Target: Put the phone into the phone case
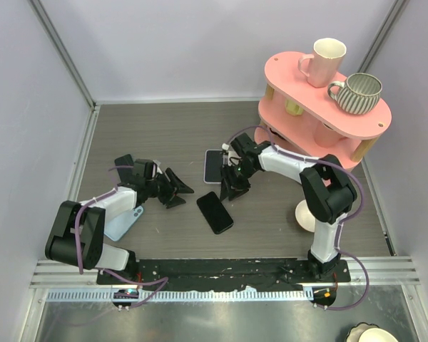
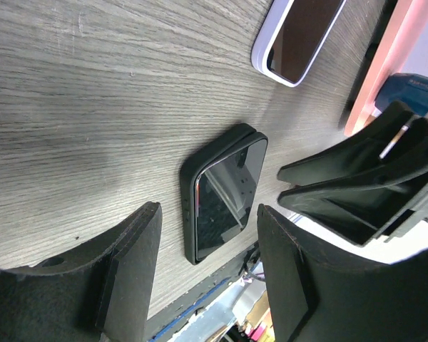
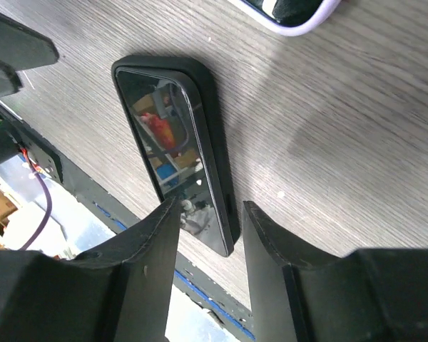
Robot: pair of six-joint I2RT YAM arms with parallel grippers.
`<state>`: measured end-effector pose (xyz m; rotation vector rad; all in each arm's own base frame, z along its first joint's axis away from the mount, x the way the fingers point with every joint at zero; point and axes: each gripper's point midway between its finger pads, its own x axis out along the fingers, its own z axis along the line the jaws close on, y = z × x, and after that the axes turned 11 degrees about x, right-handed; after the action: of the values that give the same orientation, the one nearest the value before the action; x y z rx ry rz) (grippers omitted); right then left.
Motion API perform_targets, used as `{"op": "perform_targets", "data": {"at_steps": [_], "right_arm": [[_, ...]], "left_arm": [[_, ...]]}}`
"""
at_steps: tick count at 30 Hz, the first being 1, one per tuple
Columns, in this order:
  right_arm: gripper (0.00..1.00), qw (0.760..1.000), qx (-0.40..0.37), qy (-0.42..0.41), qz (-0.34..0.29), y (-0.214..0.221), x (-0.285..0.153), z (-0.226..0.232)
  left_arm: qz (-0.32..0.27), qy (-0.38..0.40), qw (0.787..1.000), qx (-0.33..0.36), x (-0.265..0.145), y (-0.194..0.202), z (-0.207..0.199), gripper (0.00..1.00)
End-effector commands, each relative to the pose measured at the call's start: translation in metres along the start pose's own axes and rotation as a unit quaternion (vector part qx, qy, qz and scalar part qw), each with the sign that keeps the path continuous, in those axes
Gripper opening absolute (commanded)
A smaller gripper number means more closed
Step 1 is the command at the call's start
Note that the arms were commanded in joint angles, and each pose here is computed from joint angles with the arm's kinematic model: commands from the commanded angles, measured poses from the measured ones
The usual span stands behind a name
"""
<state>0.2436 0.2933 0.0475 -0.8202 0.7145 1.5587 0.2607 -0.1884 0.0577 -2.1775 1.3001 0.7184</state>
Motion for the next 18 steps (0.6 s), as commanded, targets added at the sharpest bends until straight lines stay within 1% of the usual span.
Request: {"op": "perform_targets", "data": {"at_steps": [1,2,4,5,8,9,12,15,18], "right_arm": [[0.46,0.999,-0.024,-0.011,-0.024,-0.001,-0.024,0.013],[0.46,0.999,-0.024,-0.01,-0.026,-0.001,-0.024,0.013],[0.41,0.999,-0.021,-0.008,-0.029,-0.001,-0.022,0.01],[0.36,0.999,-0.019,-0.003,-0.033,-0.003,-0.021,0.007],[0.26,0.999,-0.013,-0.001,-0.033,-0.001,-0.014,0.002],[0.25,0.999,-0.015,-0.006,-0.036,-0.002,-0.011,0.003],[0.24,0.999,-0.01,-0.01,-0.03,0.003,-0.002,0.001],[0.18,0.999,-0.016,-0.019,-0.025,0.009,0.006,0.007],[0.17,0.999,-0.019,-0.017,-0.023,0.016,0.011,0.01]], "left_arm": [[0.0,0.019,1.0,0.009,0.001,-0.003,-0.009,0.6],[0.0,0.019,1.0,0.008,0.001,-0.003,-0.009,0.6],[0.0,0.02,1.0,0.009,0.002,-0.003,-0.012,0.6],[0.001,0.019,1.0,0.009,0.003,-0.002,-0.011,0.59],[0.012,0.019,1.0,0.007,0.006,0.004,-0.013,0.6],[0.007,0.03,0.999,0.013,0.007,0.001,-0.019,0.6],[0.015,0.035,0.999,0.014,0.012,0.004,-0.023,0.6],[0.019,0.032,0.999,0.016,0.016,0.006,-0.023,0.6],[0.019,0.028,0.999,0.016,0.018,0.008,-0.021,0.6]]}}
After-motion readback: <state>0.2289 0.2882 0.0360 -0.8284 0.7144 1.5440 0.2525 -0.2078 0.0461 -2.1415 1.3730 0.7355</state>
